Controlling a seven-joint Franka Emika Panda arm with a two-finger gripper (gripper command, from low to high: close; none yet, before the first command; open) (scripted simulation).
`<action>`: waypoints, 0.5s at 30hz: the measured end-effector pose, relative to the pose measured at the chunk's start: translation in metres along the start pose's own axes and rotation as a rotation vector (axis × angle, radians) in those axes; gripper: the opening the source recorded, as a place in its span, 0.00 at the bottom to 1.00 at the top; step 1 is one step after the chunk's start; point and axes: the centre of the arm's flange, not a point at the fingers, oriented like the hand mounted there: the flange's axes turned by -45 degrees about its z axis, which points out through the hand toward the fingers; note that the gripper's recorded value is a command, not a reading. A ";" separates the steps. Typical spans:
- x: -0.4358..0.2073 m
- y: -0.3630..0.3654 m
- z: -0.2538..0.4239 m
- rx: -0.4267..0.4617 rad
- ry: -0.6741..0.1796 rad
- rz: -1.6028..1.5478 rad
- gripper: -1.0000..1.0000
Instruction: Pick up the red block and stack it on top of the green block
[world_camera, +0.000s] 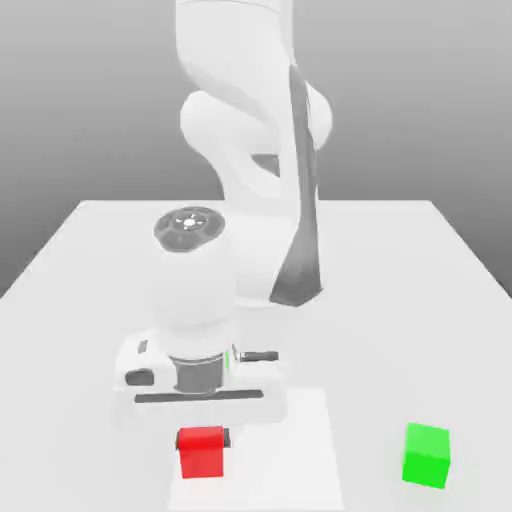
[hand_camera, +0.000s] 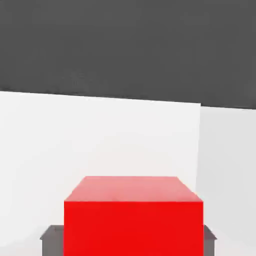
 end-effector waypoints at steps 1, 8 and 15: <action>-0.001 0.000 0.006 0.000 0.000 0.000 0.00; 0.002 -0.007 -0.055 0.001 0.000 -0.002 0.00; 0.029 -0.151 -0.078 0.003 0.000 -0.056 0.00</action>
